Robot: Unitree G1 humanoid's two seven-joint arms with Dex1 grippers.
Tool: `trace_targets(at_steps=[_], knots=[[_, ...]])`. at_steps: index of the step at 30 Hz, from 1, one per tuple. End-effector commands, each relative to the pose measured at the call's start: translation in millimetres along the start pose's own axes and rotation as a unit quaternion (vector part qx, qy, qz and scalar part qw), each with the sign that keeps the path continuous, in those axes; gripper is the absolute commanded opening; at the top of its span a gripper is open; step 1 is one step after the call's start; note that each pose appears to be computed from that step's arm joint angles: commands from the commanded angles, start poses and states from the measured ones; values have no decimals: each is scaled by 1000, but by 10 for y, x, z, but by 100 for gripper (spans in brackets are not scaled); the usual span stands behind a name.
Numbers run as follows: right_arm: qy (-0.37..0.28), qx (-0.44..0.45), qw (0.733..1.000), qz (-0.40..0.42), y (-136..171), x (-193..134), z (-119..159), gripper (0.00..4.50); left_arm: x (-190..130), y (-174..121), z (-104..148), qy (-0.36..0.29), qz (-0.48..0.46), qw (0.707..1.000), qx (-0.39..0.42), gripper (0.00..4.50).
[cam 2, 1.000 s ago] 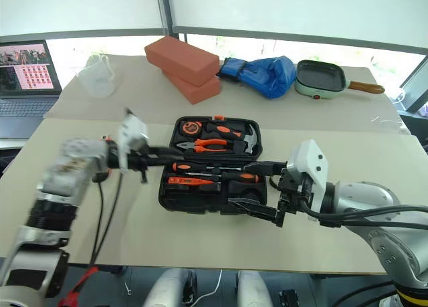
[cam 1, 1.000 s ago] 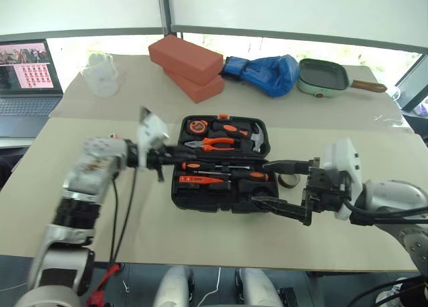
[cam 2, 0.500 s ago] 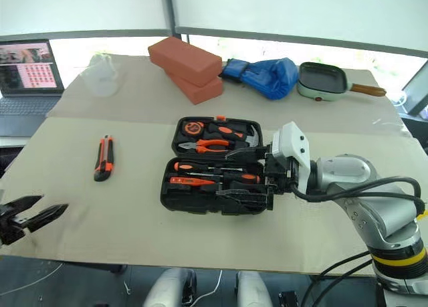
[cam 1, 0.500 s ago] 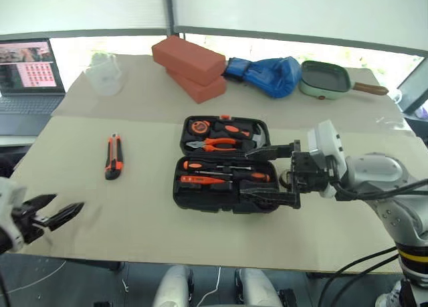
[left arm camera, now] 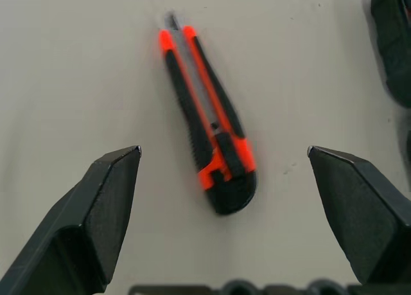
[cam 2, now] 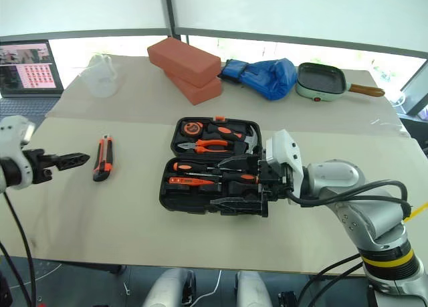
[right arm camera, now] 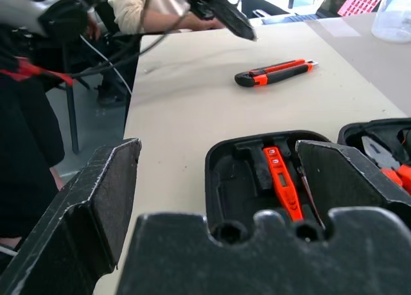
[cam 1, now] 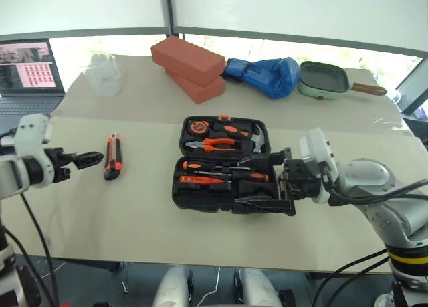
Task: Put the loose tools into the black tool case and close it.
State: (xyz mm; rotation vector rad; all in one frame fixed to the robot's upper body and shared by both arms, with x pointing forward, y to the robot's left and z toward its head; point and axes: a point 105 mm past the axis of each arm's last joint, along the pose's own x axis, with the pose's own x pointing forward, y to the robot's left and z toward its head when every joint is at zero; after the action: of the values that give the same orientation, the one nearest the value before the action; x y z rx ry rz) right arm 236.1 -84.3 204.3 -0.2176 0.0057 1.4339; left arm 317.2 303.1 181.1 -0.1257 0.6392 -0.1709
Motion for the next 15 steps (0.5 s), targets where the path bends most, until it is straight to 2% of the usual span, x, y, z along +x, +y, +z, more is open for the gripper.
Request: trace_targets(at_steps=[1,7,13,15], knots=[[-13,-27,999,-17,20,33,80,450,197,65,9,61,50,997,4,449],[-11,-30,998,-45,13,32,47,450,442,184,65,79,90,993,14,449],[-13,-26,997,-66,25,24,24,450,742,33,-10,108,56,993,9,449],[-15,-27,997,-66,37,33,34,450,791,42,-26,110,57,992,11,396]])
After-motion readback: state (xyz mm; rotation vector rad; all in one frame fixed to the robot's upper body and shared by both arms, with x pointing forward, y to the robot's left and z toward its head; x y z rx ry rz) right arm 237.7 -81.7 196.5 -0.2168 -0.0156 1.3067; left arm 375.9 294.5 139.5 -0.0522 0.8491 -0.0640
